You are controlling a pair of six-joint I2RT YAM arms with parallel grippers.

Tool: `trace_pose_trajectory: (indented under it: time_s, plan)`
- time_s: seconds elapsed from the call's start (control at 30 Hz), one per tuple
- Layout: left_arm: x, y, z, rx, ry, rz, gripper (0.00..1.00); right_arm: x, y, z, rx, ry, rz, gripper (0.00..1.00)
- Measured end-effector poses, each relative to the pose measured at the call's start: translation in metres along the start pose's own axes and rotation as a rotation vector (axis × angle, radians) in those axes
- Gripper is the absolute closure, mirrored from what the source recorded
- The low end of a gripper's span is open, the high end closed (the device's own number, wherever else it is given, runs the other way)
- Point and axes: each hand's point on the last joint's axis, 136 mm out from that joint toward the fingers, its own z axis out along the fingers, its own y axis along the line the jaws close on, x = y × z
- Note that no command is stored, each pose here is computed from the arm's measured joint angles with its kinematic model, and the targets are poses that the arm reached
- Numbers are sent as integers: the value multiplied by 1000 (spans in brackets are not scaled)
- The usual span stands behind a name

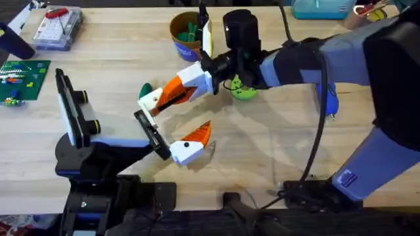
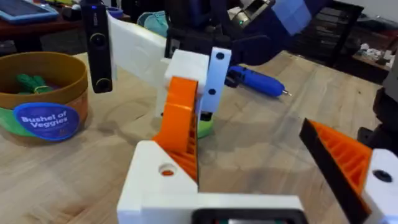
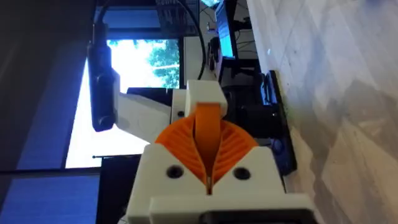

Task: Pick up the gripper from the table and insert it into the empty holder that is missing its gripper. Then pick up a screw, insert it into the mounting hole, and use the screwdriver to tighten it. Finally, clean up the table by picking up the vegetable and placing it into the bucket.

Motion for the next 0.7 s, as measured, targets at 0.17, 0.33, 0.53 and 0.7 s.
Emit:
trace_pose_trajectory:
  time_s: [0.17, 0.33, 0.53, 0.7]
  plan:
    - [0, 0, 0, 0, 0, 0, 10, 0, 0, 0, 0, 0, 0, 995]
    - [0, 0, 0, 0, 0, 0, 10, 0, 0, 0, 0, 0, 0, 995]
    - [1, -4, 0, 23, 4, -10, 10, -1, 0, 0, 2, -5, -8, 576]
    - [4, -20, 0, 114, 20, -20, 10, -5, -1, 4, 15, -29, -16, 16]
